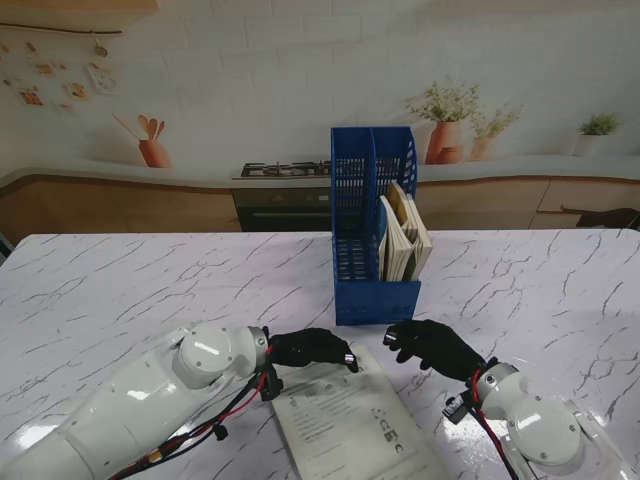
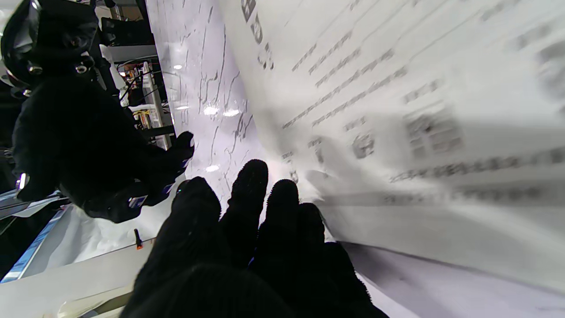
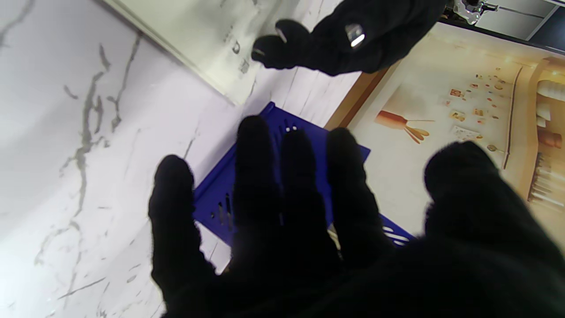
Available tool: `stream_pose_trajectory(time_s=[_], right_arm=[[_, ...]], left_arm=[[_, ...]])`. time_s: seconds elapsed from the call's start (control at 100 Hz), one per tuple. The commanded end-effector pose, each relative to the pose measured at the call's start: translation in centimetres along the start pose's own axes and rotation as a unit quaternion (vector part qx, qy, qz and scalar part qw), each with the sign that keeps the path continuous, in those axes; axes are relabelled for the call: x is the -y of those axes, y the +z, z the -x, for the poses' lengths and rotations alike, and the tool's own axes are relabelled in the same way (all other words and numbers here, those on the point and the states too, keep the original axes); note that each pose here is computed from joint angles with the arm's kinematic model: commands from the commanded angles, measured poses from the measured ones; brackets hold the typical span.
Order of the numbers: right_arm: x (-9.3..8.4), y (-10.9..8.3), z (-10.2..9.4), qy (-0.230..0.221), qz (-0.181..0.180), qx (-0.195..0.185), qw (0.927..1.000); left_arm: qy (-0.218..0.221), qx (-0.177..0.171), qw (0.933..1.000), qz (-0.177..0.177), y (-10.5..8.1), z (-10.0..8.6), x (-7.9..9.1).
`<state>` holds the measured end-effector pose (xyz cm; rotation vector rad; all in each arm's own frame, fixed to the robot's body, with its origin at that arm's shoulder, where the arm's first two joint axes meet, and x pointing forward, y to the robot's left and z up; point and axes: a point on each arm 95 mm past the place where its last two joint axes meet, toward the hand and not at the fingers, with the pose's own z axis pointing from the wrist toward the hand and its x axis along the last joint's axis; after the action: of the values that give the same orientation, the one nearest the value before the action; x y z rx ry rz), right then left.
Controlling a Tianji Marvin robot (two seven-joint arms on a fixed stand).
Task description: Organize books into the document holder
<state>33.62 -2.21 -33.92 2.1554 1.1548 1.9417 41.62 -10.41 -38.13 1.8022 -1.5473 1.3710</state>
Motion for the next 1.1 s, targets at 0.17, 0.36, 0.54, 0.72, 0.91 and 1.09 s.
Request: stream_pose_trajectory(time_s=[0.17,0.36,0.54,0.72,0.91,1.09], right_arm=[[0.3,0.0,0.3,0.003,-0.006,0.007,1.0],[0.3,-0.1,0.3,0.004,-0.007,0.007,0.9999],[0.3,0.0,0.4,0.005,-0.012,0.009,0.9999],[0.4,0.2,0.5,0.005,-0.017,0.014,0.9997],[0.4,0.3,0.5,0.002,-0.023,0.016,0.9996],[0.1,0.0,0.8,0.003,-0.028,0.029,0.9992]], left_arm=[[0.012,-0.051,0.9982,-0.031,0.7,-3.1,0.3],[0.021,-0.032,0.9947,-0.096,-3.1,-4.3,-0.5],[0.032,0.042,0.9904,-0.128,-7.5,-3.2,-2.2],[0.021,0.116,0.9821,-0.147,-9.9,-1.3,-3.7],[0.012,0.135,0.9864,-0.093,-9.6,-0.5,-4.1],[0.009,0.124,0.9903,-0.061,-7.5,0.0,-3.3]])
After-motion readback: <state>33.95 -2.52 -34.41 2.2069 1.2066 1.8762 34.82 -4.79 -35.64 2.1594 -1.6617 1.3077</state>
